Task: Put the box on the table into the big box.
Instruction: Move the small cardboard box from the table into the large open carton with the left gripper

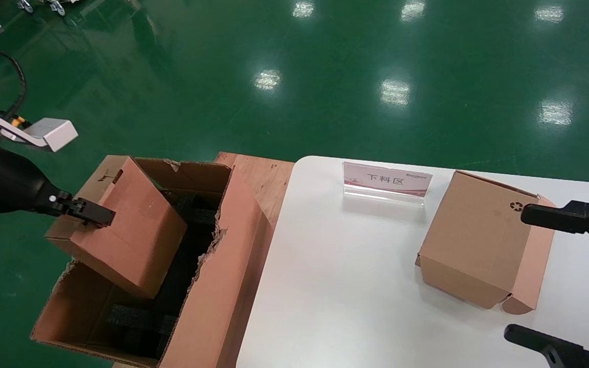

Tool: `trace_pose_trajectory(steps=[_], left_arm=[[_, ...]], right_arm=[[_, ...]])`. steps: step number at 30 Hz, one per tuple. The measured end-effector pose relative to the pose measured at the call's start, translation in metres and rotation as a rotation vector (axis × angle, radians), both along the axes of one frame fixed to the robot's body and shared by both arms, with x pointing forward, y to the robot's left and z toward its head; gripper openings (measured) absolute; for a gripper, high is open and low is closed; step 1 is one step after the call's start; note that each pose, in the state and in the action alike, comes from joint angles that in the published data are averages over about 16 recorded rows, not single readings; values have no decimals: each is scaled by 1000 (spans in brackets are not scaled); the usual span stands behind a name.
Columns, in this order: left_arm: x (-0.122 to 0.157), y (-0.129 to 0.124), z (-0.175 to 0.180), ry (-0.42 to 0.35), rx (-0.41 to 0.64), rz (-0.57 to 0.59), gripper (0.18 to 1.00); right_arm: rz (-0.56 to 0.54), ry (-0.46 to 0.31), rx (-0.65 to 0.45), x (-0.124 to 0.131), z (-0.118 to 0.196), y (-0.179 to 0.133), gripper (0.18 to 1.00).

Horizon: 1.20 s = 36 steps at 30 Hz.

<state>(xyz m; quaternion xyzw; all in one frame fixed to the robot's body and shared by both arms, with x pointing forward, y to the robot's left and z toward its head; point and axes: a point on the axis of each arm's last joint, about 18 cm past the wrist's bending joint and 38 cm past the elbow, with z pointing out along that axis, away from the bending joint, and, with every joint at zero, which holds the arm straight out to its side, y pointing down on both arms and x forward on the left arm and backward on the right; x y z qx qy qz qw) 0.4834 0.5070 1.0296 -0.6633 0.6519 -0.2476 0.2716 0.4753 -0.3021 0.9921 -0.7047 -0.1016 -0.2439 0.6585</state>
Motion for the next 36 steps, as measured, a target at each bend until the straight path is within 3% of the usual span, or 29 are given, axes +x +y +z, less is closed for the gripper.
trace_pose_trajectory(steps=[25,36], left_arm=[[10,14,-43,8,13,1,276],[14,28,-54,-28,24,47,276]], right_arm=[[0,0,0,0,0,0,995],[0,0,0,0,0,0,995]])
